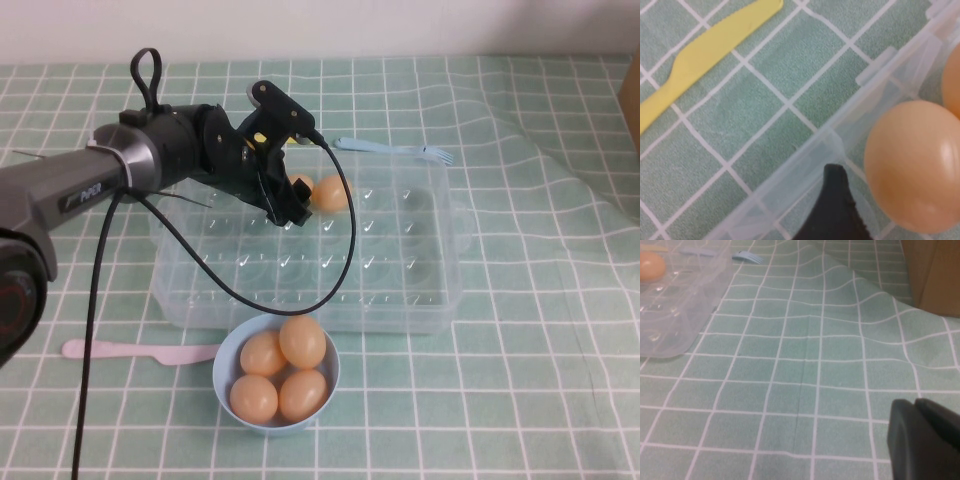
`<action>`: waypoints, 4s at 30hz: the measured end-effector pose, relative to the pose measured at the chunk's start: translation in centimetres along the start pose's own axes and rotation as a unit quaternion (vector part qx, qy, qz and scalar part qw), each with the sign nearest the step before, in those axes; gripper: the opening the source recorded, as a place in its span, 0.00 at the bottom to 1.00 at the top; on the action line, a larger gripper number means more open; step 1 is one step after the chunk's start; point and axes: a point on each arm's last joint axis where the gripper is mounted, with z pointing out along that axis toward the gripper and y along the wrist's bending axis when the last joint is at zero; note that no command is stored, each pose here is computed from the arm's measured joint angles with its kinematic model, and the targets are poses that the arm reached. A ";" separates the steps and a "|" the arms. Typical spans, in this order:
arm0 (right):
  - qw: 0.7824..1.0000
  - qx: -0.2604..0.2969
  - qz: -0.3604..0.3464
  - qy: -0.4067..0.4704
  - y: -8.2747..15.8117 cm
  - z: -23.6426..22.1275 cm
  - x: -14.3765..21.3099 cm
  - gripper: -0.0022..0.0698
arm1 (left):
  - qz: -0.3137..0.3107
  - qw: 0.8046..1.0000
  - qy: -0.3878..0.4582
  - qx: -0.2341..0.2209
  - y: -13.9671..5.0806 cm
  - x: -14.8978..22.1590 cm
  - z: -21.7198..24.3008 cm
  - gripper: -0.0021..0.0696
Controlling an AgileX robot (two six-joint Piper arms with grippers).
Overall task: Take an egg out of the egg box
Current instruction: Pick up the egg from the plastic box, then place the egg in the bowl
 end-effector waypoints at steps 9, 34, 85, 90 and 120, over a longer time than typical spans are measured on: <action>1.000 0.000 0.000 0.000 0.0 0.0 0.0 0.01 | -0.004 1.000 -0.011 -0.006 0.1 -0.2 0.0 0.71; 1.000 0.000 0.000 0.000 0.0 0.0 0.0 0.01 | -0.015 1.000 -0.012 -0.003 0.0 0.1 0.8 0.50; 1.000 0.000 0.000 -0.002 0.0 0.0 0.0 0.01 | -0.236 0.946 0.213 0.059 -7.9 7.3 -20.2 0.50; 1.000 0.000 0.000 -0.002 0.0 0.0 0.0 0.01 | -0.218 0.953 0.201 0.068 -9.4 6.8 -17.8 0.50; 1.000 0.000 0.000 -0.002 0.0 0.0 0.0 0.01 | -0.195 0.966 0.157 0.061 -9.5 6.1 -17.1 0.71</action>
